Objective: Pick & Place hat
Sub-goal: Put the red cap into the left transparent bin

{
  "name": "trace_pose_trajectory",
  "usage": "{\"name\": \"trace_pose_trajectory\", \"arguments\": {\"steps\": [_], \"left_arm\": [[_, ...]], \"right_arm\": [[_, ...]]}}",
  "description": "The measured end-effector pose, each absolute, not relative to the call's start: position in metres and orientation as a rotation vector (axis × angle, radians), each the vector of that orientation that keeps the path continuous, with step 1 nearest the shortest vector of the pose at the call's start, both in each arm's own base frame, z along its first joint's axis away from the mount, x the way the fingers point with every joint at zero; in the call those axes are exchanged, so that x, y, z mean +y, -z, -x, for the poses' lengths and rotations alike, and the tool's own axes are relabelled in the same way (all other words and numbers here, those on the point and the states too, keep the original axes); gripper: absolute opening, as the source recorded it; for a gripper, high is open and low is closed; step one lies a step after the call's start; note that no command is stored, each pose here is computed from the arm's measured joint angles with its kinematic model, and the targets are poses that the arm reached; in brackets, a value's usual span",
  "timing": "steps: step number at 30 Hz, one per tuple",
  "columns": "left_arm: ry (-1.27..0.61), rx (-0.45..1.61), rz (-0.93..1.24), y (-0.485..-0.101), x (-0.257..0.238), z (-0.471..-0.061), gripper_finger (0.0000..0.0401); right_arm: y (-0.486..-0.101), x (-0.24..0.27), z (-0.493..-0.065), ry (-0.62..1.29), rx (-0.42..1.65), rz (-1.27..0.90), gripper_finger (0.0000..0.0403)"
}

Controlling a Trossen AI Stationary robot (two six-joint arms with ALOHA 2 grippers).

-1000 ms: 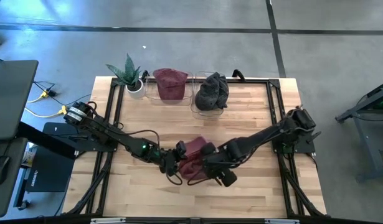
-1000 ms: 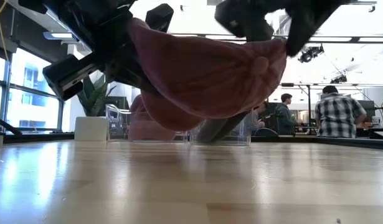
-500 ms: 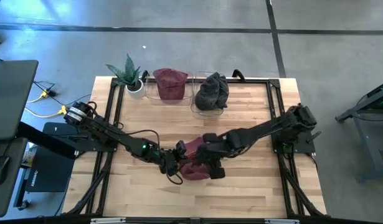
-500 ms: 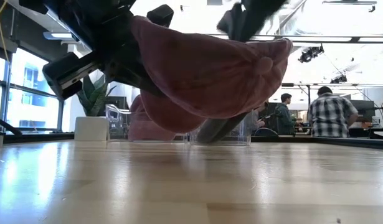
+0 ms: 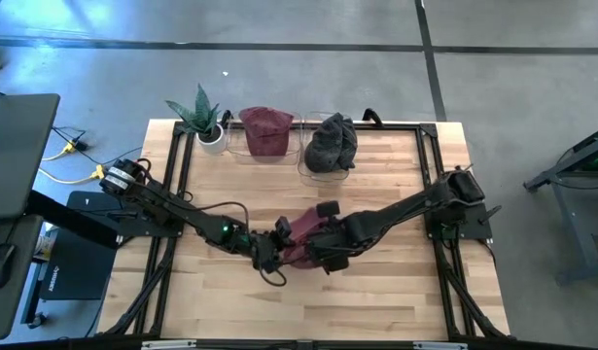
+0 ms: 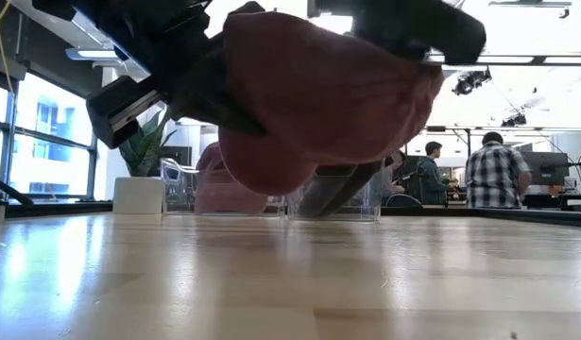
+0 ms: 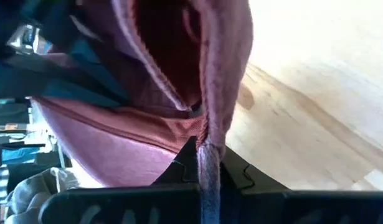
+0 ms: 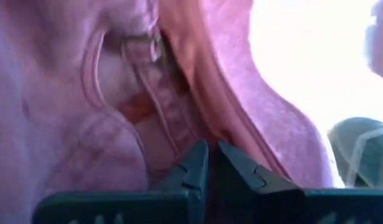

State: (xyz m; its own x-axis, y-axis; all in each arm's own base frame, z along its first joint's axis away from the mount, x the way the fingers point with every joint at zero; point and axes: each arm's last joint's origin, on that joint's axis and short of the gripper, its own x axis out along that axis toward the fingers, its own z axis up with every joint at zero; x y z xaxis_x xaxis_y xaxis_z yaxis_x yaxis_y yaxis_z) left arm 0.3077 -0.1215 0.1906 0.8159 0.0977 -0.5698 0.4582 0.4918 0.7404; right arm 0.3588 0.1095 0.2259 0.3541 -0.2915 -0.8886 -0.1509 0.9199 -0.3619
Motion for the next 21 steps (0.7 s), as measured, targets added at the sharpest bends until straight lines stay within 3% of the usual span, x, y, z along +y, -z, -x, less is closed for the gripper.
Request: {"name": "trace_pose_trajectory", "arguments": {"steps": [5, 12, 17, 21], "left_arm": [[0.226, 0.605, -1.025, -0.191, -0.122, -0.308, 0.0001], [0.240, 0.631, -1.025, -0.188, -0.121, -0.306, 0.0001], [0.239, 0.637, -1.026, -0.188, -0.121, -0.306, 0.0001], [0.239, 0.639, -1.026, -0.188, -0.121, -0.306, 0.0001]], "right_arm": [[-0.249, 0.108, -0.351, 0.138, 1.138, 0.335, 0.0051], [-0.285, 0.108, -0.343, 0.044, 0.992, 0.222, 0.0126], [-0.285, 0.108, -0.338, -0.044, 1.033, 0.268, 0.0176], [-0.269, 0.105, -0.342, -0.059, 1.128, 0.272, 0.0187]]}}
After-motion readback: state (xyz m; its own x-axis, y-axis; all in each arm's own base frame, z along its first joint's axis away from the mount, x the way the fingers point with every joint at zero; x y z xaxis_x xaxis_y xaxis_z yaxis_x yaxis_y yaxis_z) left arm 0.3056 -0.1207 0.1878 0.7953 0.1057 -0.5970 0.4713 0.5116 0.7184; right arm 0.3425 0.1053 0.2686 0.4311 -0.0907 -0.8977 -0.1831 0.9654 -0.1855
